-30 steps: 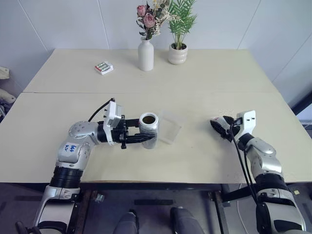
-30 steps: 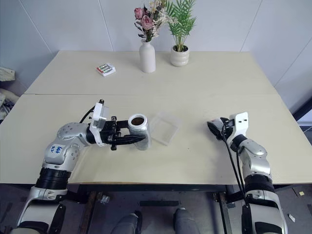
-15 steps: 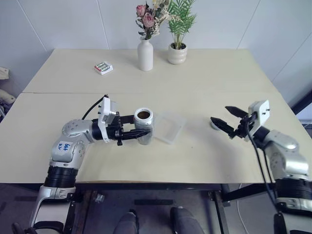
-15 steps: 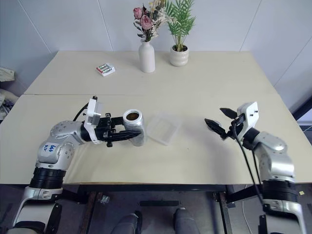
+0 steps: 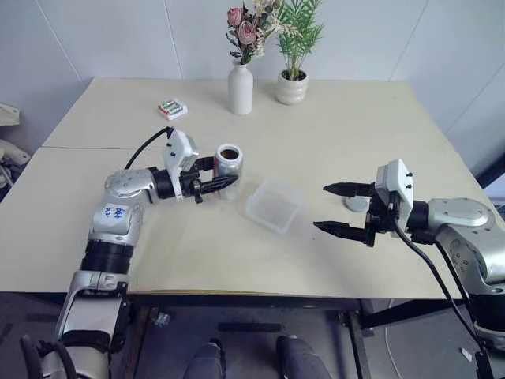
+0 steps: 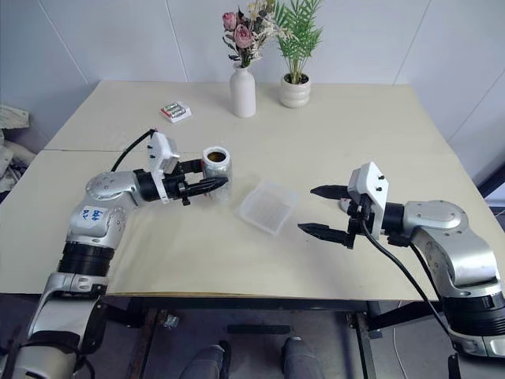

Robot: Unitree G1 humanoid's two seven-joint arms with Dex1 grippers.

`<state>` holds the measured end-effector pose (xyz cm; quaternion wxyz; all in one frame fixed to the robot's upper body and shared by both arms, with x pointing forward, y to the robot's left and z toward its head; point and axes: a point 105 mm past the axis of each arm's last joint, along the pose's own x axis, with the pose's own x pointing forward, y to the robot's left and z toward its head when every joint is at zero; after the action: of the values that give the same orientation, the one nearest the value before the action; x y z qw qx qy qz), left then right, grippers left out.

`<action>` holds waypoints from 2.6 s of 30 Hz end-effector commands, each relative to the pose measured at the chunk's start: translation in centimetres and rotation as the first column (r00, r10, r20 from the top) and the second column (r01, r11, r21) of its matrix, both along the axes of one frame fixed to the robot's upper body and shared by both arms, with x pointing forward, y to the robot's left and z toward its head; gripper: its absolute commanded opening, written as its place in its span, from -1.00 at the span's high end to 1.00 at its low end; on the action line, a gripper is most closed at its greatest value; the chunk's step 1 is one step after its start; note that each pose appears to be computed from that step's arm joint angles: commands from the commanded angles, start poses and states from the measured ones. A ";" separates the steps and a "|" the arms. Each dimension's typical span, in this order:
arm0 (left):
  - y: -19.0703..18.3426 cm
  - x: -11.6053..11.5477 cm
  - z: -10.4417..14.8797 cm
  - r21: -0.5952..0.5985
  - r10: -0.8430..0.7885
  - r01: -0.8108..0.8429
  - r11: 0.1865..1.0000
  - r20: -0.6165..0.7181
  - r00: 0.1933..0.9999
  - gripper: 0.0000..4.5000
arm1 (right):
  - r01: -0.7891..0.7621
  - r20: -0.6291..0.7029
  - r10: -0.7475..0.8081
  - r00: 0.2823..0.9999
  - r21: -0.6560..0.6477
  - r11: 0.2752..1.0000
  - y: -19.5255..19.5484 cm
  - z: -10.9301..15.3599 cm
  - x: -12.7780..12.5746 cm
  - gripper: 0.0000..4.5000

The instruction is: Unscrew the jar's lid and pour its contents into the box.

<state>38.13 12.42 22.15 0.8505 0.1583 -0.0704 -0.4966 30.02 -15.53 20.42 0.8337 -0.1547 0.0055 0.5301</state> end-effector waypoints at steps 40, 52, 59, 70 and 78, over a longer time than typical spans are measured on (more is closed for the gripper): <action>-14.3 4.1 4.9 0.641 -0.905 -0.666 0.382 0.405 -0.128 0.10 | 0.173 0.026 -0.185 0.982 0.241 0.955 0.1 0.4 0.7 -0.99; -10.8 3.2 5.5 0.630 -0.497 -0.290 0.720 0.760 0.418 0.10 | 0.154 0.023 -0.164 0.986 0.236 0.959 0.2 0.4 0.8 -0.99; -4.8 4.7 7.4 0.119 0.019 -0.085 0.989 0.473 0.881 0.10 | 0.106 0.035 -0.119 0.992 0.251 0.962 0.7 1.4 0.8 -0.99; 8.5 5.9 4.4 -0.428 0.595 -0.532 0.730 0.016 0.804 0.10 | -0.131 0.150 0.101 0.983 0.203 0.970 5.1 4.7 0.3 -0.99; 15.6 4.5 -1.4 -0.393 0.811 -0.756 0.523 -0.044 0.583 0.10 | -0.276 0.195 0.241 0.951 0.180 0.944 8.4 6.0 -0.6 -0.99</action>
<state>43.08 26.88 19.24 0.9920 0.0213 -0.1160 -0.0440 30.08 -7.58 25.25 0.7783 -0.1037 -0.1167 0.6082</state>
